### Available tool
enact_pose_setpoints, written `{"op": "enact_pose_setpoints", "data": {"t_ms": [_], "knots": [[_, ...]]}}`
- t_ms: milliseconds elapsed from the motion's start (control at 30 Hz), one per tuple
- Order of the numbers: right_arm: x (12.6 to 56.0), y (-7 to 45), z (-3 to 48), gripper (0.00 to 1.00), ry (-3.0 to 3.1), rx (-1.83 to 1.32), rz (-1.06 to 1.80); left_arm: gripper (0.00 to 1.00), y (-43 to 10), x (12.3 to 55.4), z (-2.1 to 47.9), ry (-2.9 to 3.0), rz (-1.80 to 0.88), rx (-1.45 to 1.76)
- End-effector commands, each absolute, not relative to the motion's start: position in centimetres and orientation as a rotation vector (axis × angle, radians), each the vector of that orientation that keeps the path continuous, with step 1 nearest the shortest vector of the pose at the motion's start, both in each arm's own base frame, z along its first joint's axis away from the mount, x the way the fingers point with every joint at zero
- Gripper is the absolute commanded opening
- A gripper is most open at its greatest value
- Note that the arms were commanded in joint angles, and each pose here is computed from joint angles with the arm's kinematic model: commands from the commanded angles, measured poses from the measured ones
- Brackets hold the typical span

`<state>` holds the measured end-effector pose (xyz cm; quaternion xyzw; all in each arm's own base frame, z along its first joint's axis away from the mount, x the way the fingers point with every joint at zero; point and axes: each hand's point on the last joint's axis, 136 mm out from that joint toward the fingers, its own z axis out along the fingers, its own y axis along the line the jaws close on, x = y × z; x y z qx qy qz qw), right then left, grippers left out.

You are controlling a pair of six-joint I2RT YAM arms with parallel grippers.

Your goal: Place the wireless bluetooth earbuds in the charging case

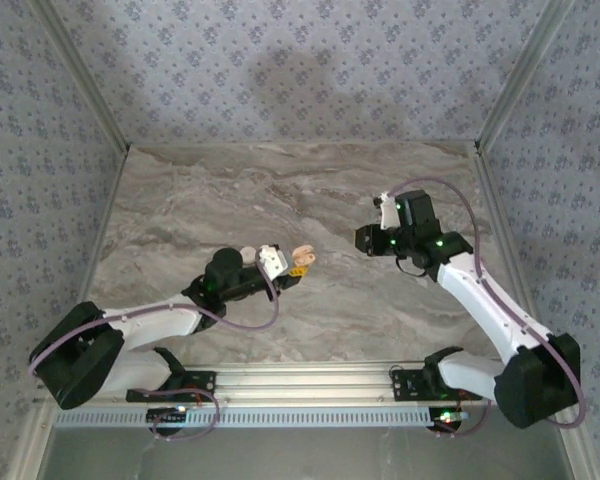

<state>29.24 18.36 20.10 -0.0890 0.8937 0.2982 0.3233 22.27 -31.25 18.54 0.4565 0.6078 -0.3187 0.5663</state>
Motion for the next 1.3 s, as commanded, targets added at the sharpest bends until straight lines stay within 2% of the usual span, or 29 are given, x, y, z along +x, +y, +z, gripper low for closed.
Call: {"op": "enact_pose_setpoints", "data": {"t_ms": [0,200,633,1267], "knots": [[28.8,21.6,24.3,0.24,2.144,-0.316,0.957,0.11,-32.5,21.9,22.1,1.291,-0.793,1.058],[27.5,24.2,25.7,0.25,2.033,-0.398,1.031,0.11,-32.9,21.9,22.5,1.282,-0.798,1.057],[25.0,24.9,26.6,0.26,1.937,-0.430,1.151,0.11,-32.7,22.3,22.6,1.306,-0.790,1.027],[24.3,26.6,24.3,0.27,2.015,-0.476,1.198,0.11,-32.5,22.1,23.4,1.291,-0.793,1.018]]}}
